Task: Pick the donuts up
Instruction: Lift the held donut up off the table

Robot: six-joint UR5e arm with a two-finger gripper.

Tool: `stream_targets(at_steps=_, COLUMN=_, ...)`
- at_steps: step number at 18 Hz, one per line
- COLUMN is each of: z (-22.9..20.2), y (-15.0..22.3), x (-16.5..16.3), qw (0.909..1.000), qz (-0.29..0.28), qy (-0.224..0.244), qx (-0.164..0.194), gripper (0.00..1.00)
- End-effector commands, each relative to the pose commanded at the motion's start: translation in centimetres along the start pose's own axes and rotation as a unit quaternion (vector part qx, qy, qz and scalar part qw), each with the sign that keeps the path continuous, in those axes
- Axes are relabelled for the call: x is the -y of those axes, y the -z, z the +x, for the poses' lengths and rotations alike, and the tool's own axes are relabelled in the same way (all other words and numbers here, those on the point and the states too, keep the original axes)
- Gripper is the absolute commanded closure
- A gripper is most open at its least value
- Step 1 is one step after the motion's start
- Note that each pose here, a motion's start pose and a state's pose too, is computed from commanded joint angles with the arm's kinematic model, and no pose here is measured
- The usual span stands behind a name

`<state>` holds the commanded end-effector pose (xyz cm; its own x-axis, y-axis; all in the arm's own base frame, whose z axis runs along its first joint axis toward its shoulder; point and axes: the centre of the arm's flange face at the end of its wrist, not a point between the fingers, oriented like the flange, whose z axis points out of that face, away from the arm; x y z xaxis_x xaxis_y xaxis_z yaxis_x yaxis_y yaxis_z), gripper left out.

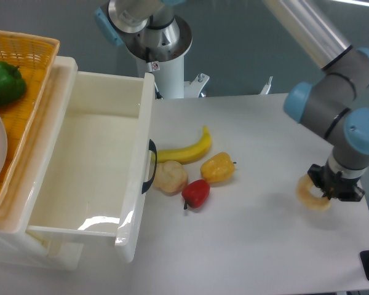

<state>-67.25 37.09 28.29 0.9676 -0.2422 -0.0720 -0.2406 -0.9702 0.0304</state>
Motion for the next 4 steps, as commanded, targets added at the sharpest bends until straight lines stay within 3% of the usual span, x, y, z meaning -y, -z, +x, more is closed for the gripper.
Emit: stream_targets(at_steps=4, z=0.03, y=-0.07, x=-0.05, qw=1.0, qz=-0.002, qy=0.0, qx=-0.001, gripper=1.0)
